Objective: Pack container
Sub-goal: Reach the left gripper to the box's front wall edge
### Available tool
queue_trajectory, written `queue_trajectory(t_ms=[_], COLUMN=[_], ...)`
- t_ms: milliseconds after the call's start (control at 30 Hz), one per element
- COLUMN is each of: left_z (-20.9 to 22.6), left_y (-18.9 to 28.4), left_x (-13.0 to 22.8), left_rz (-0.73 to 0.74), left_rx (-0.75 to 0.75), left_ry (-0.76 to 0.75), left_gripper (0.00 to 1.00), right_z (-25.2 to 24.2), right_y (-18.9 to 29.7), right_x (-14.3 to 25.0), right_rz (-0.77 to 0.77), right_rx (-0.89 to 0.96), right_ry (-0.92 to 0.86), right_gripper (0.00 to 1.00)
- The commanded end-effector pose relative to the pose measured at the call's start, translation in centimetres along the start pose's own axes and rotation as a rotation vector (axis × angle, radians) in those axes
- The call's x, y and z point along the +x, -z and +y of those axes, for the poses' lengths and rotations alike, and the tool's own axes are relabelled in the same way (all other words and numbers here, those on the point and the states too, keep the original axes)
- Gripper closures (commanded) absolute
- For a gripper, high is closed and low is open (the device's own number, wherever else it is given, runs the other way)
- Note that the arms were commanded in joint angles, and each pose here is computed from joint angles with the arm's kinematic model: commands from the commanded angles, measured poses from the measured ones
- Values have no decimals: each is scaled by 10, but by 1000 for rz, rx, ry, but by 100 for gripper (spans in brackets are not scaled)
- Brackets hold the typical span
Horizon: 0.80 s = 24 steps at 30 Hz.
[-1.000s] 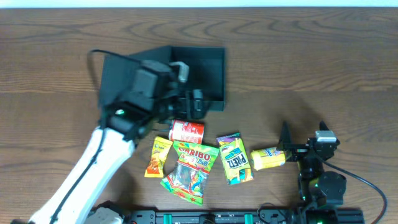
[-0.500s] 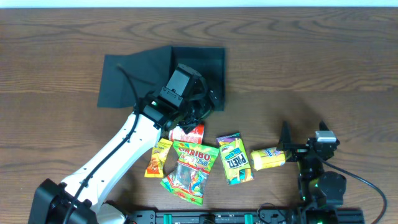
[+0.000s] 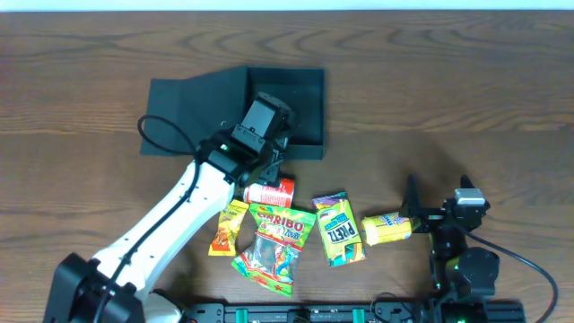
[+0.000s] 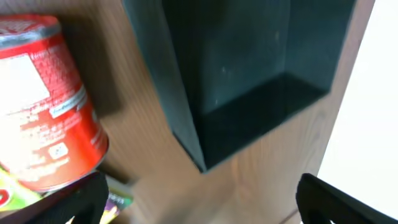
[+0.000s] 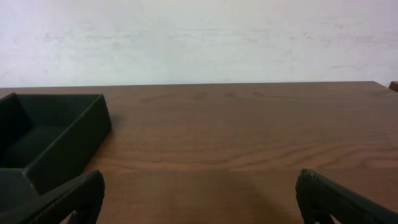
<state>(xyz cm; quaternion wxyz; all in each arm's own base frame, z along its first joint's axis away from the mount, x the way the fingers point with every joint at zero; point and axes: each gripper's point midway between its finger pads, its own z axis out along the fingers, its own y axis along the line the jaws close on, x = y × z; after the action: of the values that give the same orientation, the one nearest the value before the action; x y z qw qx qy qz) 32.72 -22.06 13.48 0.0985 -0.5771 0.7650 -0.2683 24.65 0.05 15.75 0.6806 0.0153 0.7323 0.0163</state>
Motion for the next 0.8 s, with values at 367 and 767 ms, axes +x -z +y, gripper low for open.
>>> queue_trajectory(t_ms=[367,767], left_z=[-31,-11], left_y=[-34,-40], left_x=[-25,-38], left_rz=[-146,-165], left_rx=[-170,-265], left_ry=[58,77], left_gripper=[2,1], right_z=[3,3], right_y=[0,0], right_x=[1,1], right_rz=[2,2], right_rx=[-12,-12], right_ry=[-6,-6], right_gripper=[1,1])
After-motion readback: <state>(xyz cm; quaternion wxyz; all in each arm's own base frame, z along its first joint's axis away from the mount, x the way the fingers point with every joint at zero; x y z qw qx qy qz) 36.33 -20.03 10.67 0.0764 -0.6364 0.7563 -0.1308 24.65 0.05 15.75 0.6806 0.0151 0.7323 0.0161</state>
